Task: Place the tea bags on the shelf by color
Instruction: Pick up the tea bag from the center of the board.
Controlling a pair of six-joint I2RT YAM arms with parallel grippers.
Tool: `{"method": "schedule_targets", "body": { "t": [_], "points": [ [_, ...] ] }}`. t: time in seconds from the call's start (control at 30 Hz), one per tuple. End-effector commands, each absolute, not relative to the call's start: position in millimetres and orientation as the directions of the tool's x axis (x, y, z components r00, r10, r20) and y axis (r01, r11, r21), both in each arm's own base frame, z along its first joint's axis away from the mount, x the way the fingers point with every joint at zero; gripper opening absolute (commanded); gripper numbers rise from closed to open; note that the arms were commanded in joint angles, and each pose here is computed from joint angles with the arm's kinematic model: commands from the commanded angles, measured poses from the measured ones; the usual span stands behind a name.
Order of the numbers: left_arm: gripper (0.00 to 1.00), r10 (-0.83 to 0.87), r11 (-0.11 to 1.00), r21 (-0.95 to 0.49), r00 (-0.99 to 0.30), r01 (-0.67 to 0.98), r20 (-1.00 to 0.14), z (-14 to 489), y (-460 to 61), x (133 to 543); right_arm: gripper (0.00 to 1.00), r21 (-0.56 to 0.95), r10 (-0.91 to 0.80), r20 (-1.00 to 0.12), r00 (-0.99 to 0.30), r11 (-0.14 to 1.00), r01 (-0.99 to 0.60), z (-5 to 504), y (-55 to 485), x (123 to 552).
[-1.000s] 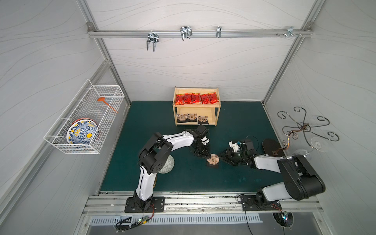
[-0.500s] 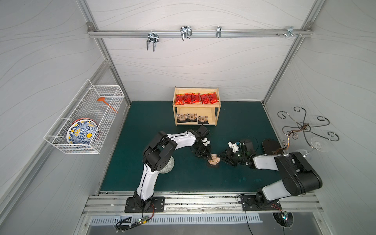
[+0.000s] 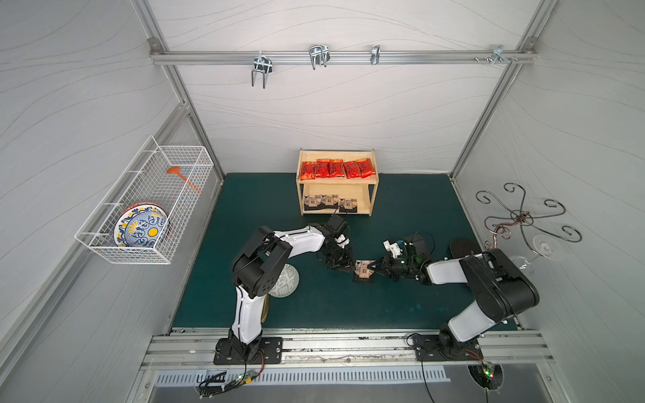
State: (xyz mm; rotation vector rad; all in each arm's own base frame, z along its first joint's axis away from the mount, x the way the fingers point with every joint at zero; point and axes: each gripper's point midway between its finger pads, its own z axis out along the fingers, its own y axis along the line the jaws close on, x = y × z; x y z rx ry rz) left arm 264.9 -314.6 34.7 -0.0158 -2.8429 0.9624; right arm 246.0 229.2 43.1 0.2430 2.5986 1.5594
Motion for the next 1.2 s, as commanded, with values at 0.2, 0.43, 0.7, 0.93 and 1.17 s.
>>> {"method": "schedule_targets", "body": {
  "t": [0.2,0.43,0.7,0.93,1.17],
  "points": [
    [0.71,-0.021,0.451,-0.893,-1.000,-0.017,0.009,144,-302,284,0.00,0.943,-0.002,-0.215,-0.977,0.258,-0.208,141,255,246],
    [0.57,0.010,0.338,-0.941,-0.999,0.034,-0.032,172,-307,276,0.00,0.927,-0.128,-0.313,-0.941,0.175,-0.332,182,293,229],
    [0.35,-0.036,0.328,-0.943,-0.996,0.063,-0.079,187,-291,276,0.00,0.934,-0.136,-0.286,-0.948,0.183,-0.308,177,299,234],
    [0.26,-0.071,0.330,-0.942,-0.993,0.066,-0.094,189,-281,279,0.00,0.932,-0.136,-0.286,-0.948,0.191,-0.309,179,299,236],
    [0.01,-0.071,0.361,-0.930,-0.993,0.065,-0.097,185,-278,279,0.00,0.926,-0.153,-0.305,-0.940,0.184,-0.330,186,301,241]
  ]
}}
